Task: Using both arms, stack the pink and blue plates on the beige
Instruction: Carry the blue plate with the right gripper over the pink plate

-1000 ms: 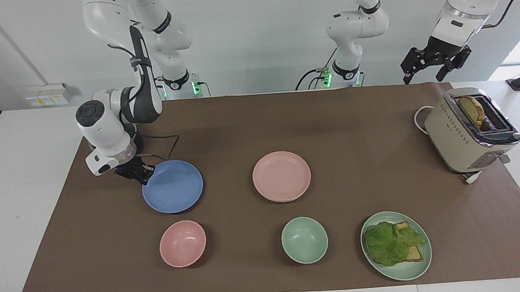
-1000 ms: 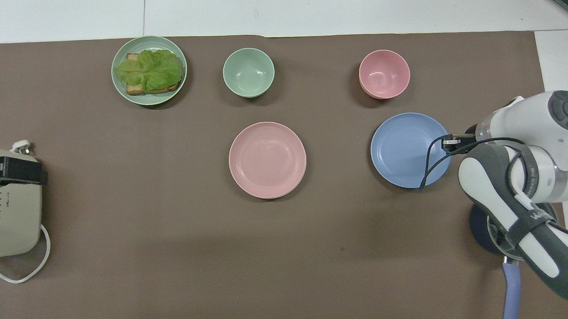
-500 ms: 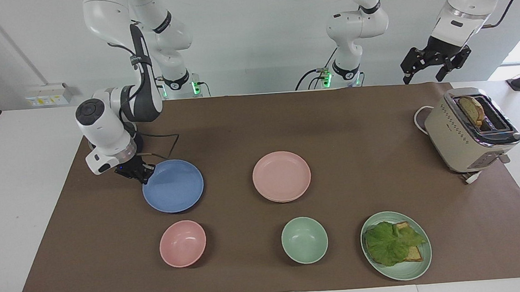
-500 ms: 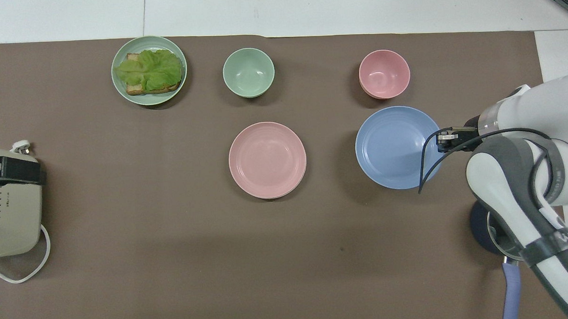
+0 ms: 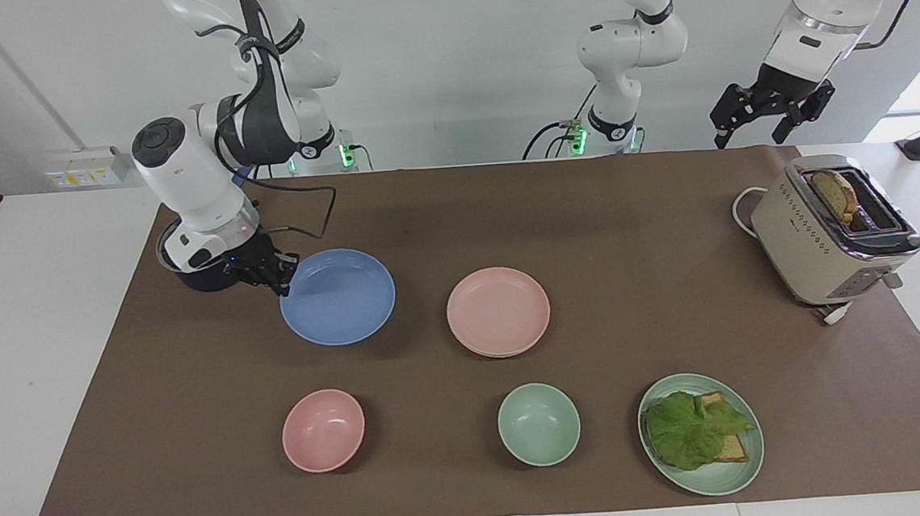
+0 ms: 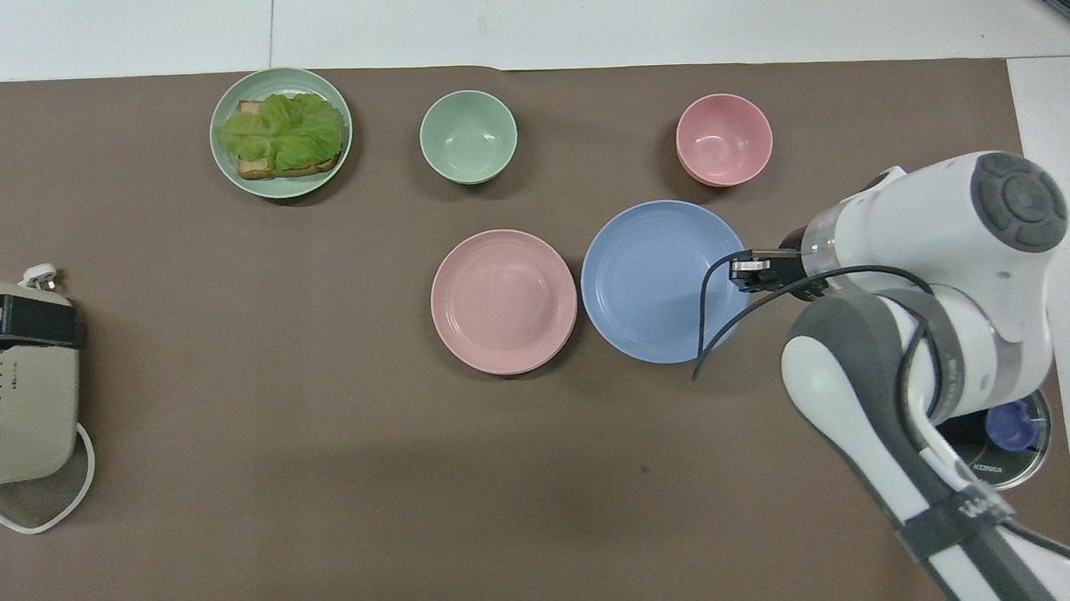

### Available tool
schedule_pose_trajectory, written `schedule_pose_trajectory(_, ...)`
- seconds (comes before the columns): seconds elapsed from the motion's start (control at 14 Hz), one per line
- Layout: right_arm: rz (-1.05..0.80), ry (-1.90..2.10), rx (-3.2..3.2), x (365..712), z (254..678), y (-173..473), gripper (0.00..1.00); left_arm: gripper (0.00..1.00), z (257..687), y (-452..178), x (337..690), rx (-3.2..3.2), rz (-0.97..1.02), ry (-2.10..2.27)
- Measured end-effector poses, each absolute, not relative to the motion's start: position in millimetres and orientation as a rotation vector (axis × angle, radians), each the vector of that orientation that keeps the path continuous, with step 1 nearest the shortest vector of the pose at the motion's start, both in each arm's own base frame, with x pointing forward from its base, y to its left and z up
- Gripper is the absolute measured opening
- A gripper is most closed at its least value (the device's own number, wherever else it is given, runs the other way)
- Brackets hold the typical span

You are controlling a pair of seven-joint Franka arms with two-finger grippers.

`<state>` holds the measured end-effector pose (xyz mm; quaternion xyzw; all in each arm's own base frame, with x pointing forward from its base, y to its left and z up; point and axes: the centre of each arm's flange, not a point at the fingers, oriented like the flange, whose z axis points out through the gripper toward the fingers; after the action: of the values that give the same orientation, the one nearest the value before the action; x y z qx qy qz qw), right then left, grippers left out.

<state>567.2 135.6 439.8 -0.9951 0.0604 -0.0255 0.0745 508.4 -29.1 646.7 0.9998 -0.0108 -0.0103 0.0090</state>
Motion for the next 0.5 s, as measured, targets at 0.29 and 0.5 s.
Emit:
schedule_pose_trajectory(0.29, -0.154, 0.197, -2.949, 561.6, 435.2, 193.3, 0.05, 1.0, 646.7, -29.0, 508.4, 3.123, -0.032, -0.034)
schedule_pose_trajectory(0.5, -0.171, 0.169, -2.928, 564.7, 410.0, 218.7, 0.05, 1.0, 646.7, -29.0, 508.4, 3.123, -0.032, -0.033)
